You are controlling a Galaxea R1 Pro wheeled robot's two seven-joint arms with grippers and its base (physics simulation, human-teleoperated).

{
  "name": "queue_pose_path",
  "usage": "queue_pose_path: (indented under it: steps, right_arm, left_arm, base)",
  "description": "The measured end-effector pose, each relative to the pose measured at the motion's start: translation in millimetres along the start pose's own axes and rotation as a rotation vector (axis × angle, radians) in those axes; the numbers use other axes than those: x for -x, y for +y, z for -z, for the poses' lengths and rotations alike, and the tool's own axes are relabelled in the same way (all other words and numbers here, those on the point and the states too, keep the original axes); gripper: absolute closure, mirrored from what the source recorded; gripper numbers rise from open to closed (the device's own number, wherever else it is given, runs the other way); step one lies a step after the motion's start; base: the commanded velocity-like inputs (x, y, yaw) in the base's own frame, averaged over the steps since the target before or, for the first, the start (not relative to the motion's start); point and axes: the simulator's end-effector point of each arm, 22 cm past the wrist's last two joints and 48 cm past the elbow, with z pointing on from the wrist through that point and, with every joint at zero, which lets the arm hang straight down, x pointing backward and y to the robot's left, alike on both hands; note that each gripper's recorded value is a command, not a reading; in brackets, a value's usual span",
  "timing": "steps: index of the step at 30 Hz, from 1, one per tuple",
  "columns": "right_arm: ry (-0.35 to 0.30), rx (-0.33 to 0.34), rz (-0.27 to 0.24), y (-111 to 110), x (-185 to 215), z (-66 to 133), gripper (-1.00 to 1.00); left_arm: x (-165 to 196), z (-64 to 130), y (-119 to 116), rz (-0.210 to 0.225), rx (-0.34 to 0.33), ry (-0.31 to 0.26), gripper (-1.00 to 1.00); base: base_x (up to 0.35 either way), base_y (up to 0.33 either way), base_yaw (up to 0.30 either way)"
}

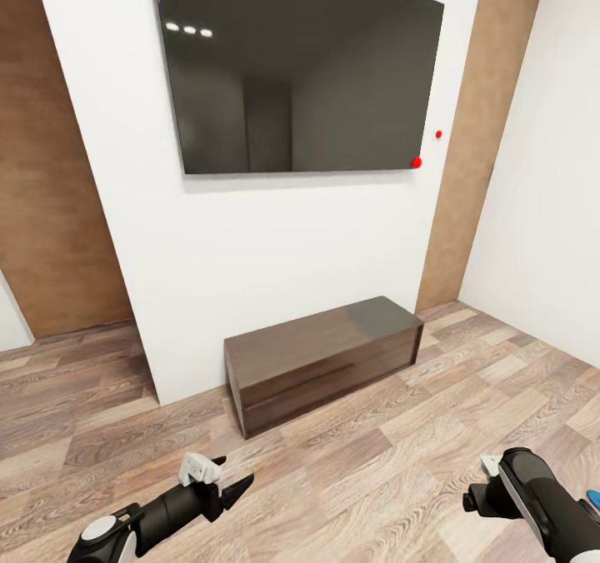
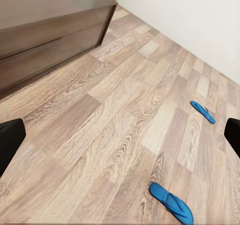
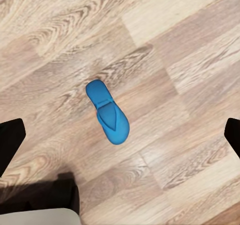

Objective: In the bedroom, move the book from the bed onto either nightstand, and place the two sandals side by side next to the bed.

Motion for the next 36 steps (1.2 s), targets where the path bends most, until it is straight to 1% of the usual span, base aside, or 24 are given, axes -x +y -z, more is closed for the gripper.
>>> queue_pose_path:
  steps: [2,4,6,8,10,16,36]
  right_arm:
    - [0.002,-0.014,0.014,-1.0,-2.0,-4.0,-1.0]
    - [0.009,-0.048,0.048,-5.6,-4.8,-8.1,-1.0]
    - [0.018,-0.107,0.098,-15.5,-7.4,-11.2,-1.0]
    - [0.021,-0.137,0.124,-20.6,-8.9,-14.4,-1.0]
    - [0.017,-0.152,0.139,-22.9,-9.1,-17.6,-1.0]
    - [-0.002,-0.165,0.158,-24.0,-9.2,-28.3,-1.0]
    - [-0.009,-0.165,0.166,-16.6,-24.7,-67.0,-1.0]
  left_arm:
    - [-4.8,-1.1,1.3,0.002,0.0,0.002,-1.0]
    - [-9.3,-2.2,2.6,0.003,0.0,0.003,-1.0]
    - [-13.6,-3.1,3.9,0.004,-0.001,0.004,-1.0]
    - [-17.5,-4.1,5.3,0.004,0.0,0.004,-1.0]
    - [-21.3,-5.0,6.6,0.005,0.0,0.004,-1.0]
    - [-32.8,-7.5,10.5,0.005,0.001,0.004,-1.0]
    - [-72.2,-15.7,23.0,0.004,0.001,0.004,-1.0]
  base:
    - [0.0,0.0,0.0]
    - [0.0,0.0,0.0]
    - [0.0,0.0,0.0]
    - [0.0,0.0,0.0]
    - [0.0,0.0,0.0]
    - [0.0,0.0,0.0]
    - [0.0,0.0,0.0]
